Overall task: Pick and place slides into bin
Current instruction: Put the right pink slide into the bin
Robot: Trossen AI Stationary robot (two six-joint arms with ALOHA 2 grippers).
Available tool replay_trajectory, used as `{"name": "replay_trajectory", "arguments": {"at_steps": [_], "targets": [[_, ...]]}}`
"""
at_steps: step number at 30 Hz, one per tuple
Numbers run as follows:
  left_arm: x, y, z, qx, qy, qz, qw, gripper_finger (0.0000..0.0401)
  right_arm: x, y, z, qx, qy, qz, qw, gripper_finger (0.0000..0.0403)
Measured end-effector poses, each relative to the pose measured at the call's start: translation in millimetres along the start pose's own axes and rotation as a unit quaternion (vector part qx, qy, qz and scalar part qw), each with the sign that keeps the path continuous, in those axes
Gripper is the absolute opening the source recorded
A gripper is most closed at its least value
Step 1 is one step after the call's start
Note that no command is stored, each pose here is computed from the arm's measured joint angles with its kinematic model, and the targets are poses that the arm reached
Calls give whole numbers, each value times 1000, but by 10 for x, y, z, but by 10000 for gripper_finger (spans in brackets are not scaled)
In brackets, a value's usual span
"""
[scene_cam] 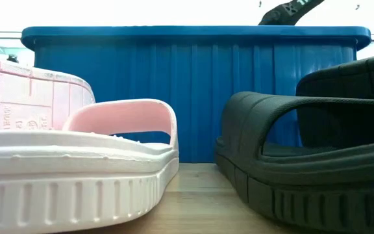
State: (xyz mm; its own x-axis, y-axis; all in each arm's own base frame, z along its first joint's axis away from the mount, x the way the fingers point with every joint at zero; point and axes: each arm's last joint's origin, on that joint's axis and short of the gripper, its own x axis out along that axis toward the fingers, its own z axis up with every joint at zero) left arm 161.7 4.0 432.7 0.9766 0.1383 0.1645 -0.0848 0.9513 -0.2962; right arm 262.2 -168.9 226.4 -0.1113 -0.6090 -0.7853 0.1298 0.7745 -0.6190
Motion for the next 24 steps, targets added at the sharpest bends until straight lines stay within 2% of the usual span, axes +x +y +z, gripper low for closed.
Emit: {"name": "replay_trajectory", "arguments": {"at_steps": [7, 19, 24], "targets": [[0, 0, 0, 0, 0, 1, 1000, 222, -229, -7, -107, -28, -18, 10, 999, 290], [1, 2, 1, 0, -1, 4, 1000, 222, -434, -41, -203, -24, -43, 5, 999, 288], [1, 1, 5, -1, -4, 3, 1000, 222, -434, -12, -248, -26, -30, 32, 999, 290]]}}
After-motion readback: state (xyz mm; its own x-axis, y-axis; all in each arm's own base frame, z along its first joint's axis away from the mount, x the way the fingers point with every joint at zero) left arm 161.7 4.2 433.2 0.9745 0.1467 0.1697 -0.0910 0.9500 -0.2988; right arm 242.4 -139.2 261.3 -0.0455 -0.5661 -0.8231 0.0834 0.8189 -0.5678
